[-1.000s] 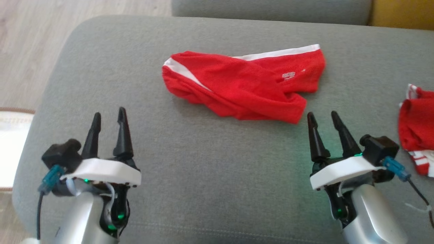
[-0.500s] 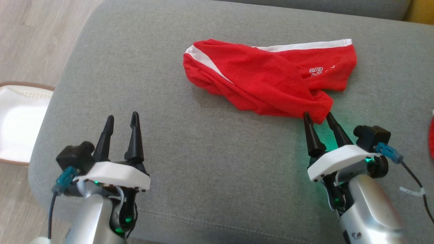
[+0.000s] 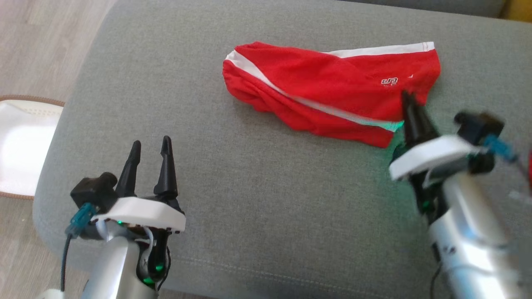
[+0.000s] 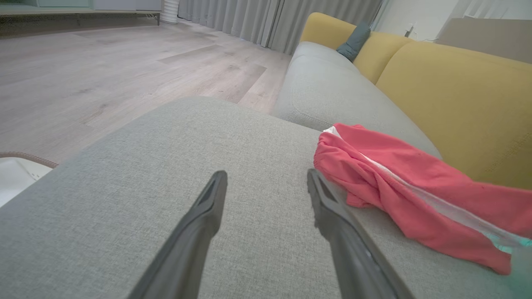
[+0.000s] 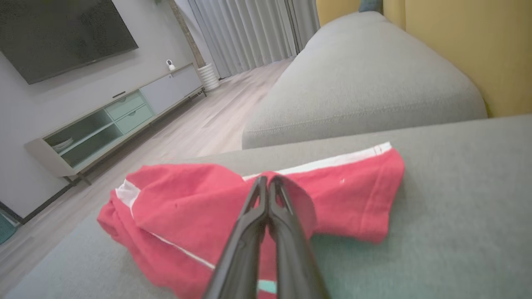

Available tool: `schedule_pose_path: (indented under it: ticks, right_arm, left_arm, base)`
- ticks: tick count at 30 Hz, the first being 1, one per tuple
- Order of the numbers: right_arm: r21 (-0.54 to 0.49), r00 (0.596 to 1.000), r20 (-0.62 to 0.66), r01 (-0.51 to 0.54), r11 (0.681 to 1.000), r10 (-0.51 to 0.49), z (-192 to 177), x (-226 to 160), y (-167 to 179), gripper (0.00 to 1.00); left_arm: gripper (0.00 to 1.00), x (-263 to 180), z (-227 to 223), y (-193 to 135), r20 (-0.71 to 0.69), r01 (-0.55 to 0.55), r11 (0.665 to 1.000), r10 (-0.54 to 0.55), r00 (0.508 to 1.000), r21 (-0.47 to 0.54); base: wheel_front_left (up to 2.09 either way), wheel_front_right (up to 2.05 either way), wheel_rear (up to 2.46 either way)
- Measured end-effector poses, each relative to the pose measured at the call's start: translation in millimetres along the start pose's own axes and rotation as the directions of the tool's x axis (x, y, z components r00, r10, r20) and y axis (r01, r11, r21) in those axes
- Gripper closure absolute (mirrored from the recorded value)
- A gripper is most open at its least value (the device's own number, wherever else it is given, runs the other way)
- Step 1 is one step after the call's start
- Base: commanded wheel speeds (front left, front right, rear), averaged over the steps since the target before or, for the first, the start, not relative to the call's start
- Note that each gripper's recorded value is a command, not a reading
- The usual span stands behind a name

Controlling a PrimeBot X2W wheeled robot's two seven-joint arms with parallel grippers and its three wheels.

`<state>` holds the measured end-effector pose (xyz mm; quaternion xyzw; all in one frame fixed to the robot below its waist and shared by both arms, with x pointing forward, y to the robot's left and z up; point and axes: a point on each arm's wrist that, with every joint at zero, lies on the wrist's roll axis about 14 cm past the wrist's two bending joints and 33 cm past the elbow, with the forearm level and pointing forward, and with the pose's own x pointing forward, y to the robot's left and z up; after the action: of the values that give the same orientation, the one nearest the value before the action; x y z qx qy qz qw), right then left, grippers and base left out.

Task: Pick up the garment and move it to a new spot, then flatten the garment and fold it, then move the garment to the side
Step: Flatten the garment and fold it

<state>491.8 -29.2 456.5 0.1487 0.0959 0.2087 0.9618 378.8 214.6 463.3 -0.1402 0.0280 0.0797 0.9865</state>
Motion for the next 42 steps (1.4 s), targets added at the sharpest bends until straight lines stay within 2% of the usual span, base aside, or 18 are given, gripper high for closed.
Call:
schedule_pose_path:
  ticks: [7, 11, 20, 30, 31, 32, 33, 38, 42]
  right_arm:
    - [-0.035, 0.999, 0.044, -0.006, 0.999, 0.008, 46, 30, -11, 1.00]
    - [-0.033, 0.999, 0.040, 0.018, 0.999, -0.017, 56, 43, -24, 1.00]
    - [-0.065, 0.998, -0.028, 0.056, 0.996, -0.058, 48, 74, -40, 1.00]
    - [-0.104, 0.988, -0.126, 0.075, 0.992, -0.088, 15, 94, -50, 1.00]
    - [-0.113, 0.987, -0.129, 0.077, 0.991, -0.092, 15, 94, -51, 0.82]
    - [-0.122, 0.987, -0.129, 0.082, 0.989, -0.097, 15, 94, -53, 0.16]
    - [-0.129, 0.985, -0.134, 0.087, 0.988, -0.105, 15, 92, -55, 0.00]
    - [-0.149, 0.980, -0.141, 0.116, 0.982, -0.138, 13, 79, -66, 0.00]
    - [-0.152, 0.983, -0.101, 0.135, 0.979, -0.152, 23, 66, -69, 0.00]
  left_arm:
    - [0.00, 7, 2, -2, 0.007, 0.012, 1.000, -0.012, 1.000, 0.005]
    - [0.00, 13, 12, 0, 0.034, 0.007, 1.000, -0.007, 0.999, 0.014]
    - [0.00, 6, 7, 8, 0.016, -0.022, 1.000, 0.022, 1.000, 0.022]
    - [0.00, 0, 5, 22, 0.004, -0.073, 0.997, 0.073, 0.997, 0.030]
    - [0.00, 0, 5, 22, 0.005, -0.072, 0.997, 0.072, 0.997, 0.029]
    - [0.00, 0, 5, 21, 0.006, -0.069, 0.997, 0.069, 0.998, 0.029]
    - [0.00, 1, 6, 20, 0.008, -0.065, 0.997, 0.065, 0.998, 0.027]
    - [0.00, 4, 8, 10, 0.017, -0.032, 0.999, 0.031, 0.999, 0.037]
    - [0.00, 9, 14, 2, 0.038, 0.001, 0.999, -0.002, 0.999, 0.041]
  base:
    - [0.00, 0.00, 0.00]
    - [0.00, 0.00, 0.00]
    - [0.00, 0.00, 0.00]
    - [0.00, 0.00, 0.00]
    - [0.00, 0.00, 0.00]
    - [0.00, 0.00, 0.00]
    - [0.00, 0.00, 0.00]
    - [0.00, 0.00, 0.00]
    - [0.00, 0.00, 0.00]
